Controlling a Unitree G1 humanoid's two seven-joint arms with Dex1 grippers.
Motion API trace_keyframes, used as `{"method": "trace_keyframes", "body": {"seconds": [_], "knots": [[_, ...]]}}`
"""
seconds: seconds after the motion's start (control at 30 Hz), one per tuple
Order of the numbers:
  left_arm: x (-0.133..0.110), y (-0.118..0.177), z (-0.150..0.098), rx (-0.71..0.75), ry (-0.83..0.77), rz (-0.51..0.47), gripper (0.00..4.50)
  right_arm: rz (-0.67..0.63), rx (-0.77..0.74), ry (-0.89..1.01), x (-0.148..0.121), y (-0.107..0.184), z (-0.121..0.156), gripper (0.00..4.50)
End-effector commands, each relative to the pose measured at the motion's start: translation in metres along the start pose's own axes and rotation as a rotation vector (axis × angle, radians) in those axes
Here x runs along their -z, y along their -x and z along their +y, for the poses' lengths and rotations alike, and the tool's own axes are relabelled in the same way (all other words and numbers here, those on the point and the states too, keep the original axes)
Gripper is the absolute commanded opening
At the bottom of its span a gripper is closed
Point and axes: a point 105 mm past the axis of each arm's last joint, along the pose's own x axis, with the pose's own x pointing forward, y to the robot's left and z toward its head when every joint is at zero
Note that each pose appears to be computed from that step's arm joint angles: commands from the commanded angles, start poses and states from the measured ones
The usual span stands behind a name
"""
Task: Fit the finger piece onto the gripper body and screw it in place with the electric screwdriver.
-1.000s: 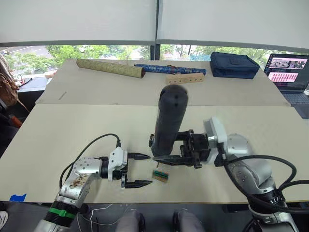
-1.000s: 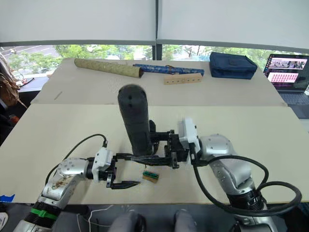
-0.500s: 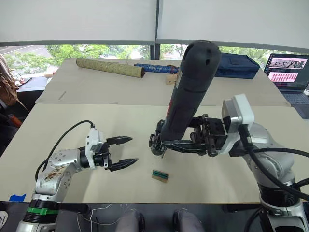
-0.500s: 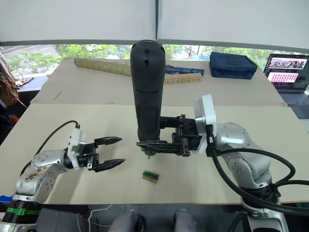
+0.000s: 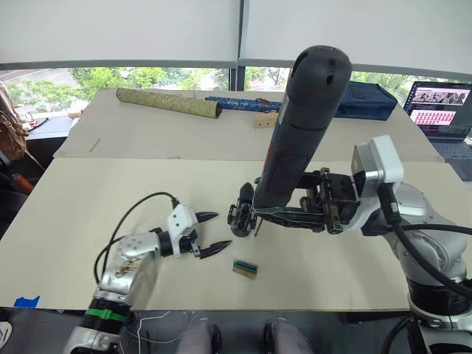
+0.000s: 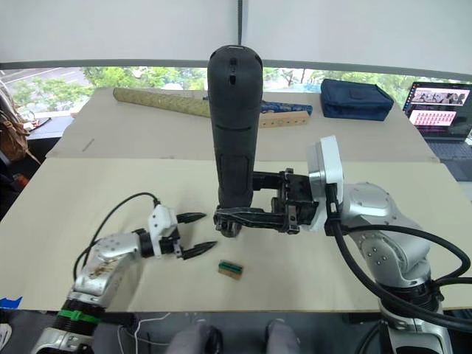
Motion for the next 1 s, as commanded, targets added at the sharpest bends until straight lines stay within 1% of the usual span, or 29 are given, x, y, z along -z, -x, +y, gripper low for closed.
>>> {"method": "trace_keyframes", "body": {"seconds": [0.03,0.13,0.23,0.6,0.77,0.8,0.87,0.93,0.97,1.0], "knots": [[-0.006,-0.011,0.001,-0.015,-0.038,-0.014,4.48,-0.028,-0.012,0.062,-0.017,0.002,0.005,1.9],[-0.002,-0.02,-0.005,0.011,-0.055,-0.001,4.48,-0.019,-0.006,0.062,-0.016,0.003,0.006,1.9],[0.004,-0.027,-0.004,0.0,-0.053,0.012,4.48,-0.014,0.0,0.064,-0.015,0.005,0.006,1.9],[0.005,-0.046,-0.012,0.043,-0.037,-0.01,4.48,0.0,0.026,0.063,-0.011,0.01,0.006,1.9],[0.009,-0.051,-0.009,0.029,-0.03,0.018,4.48,0.007,0.03,0.062,-0.008,0.011,0.008,1.9],[0.012,-0.05,-0.008,0.023,-0.027,0.032,4.24,0.009,0.031,0.062,-0.008,0.012,0.008,1.9],[0.017,-0.047,-0.006,0.018,-0.014,0.049,3.59,0.012,0.035,0.063,-0.008,0.012,0.008,1.9],[0.02,-0.044,-0.003,0.021,-0.004,0.058,2.61,0.016,0.039,0.064,-0.008,0.013,0.008,1.9],[0.02,-0.043,-0.003,0.039,-0.001,0.055,2.26,0.018,0.041,0.064,-0.008,0.014,0.008,1.9],[0.02,-0.042,-0.003,0.054,-0.004,0.056,2.28,0.019,0.042,0.064,-0.008,0.014,0.008,1.9]]}}
